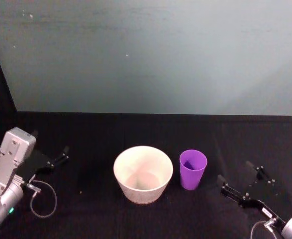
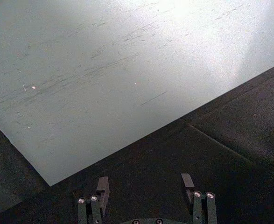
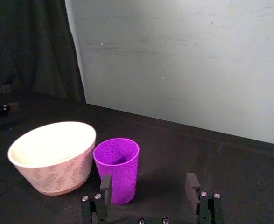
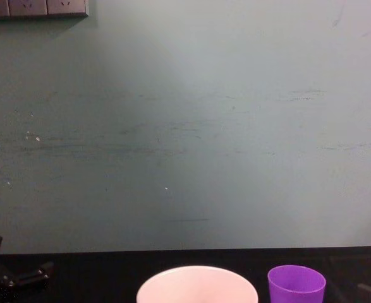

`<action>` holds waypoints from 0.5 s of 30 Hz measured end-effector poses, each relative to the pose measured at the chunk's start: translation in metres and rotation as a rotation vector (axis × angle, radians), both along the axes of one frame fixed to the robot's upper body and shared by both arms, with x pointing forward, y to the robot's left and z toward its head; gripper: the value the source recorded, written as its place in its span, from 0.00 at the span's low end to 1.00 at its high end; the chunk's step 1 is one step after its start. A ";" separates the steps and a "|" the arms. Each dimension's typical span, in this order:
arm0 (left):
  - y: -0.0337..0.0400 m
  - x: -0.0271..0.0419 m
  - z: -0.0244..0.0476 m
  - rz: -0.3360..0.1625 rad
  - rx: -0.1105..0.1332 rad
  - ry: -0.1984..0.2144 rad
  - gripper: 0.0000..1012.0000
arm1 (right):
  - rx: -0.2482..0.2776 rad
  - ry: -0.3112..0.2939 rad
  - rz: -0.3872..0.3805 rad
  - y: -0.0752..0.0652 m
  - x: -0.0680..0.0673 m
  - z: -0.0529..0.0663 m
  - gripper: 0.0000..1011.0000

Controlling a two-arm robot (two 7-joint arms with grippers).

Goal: Pick up the cup and pour the mung beans from the cup into the bowl.

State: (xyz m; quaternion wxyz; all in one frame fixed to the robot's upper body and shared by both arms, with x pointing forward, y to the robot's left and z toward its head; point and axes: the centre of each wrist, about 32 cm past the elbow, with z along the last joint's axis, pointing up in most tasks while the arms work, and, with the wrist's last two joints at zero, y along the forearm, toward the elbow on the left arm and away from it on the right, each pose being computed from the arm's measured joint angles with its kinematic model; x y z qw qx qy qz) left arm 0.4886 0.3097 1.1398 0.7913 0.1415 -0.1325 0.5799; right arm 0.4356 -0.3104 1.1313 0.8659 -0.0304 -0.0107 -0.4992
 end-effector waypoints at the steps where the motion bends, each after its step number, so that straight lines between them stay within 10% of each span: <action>1: 0.0000 0.0000 0.0000 0.000 0.000 0.000 0.99 | 0.000 0.000 0.000 0.000 0.000 0.000 0.99; 15: 0.0000 0.0000 0.0000 0.000 0.000 0.000 0.99 | -0.001 0.024 0.044 0.013 0.001 -0.009 0.99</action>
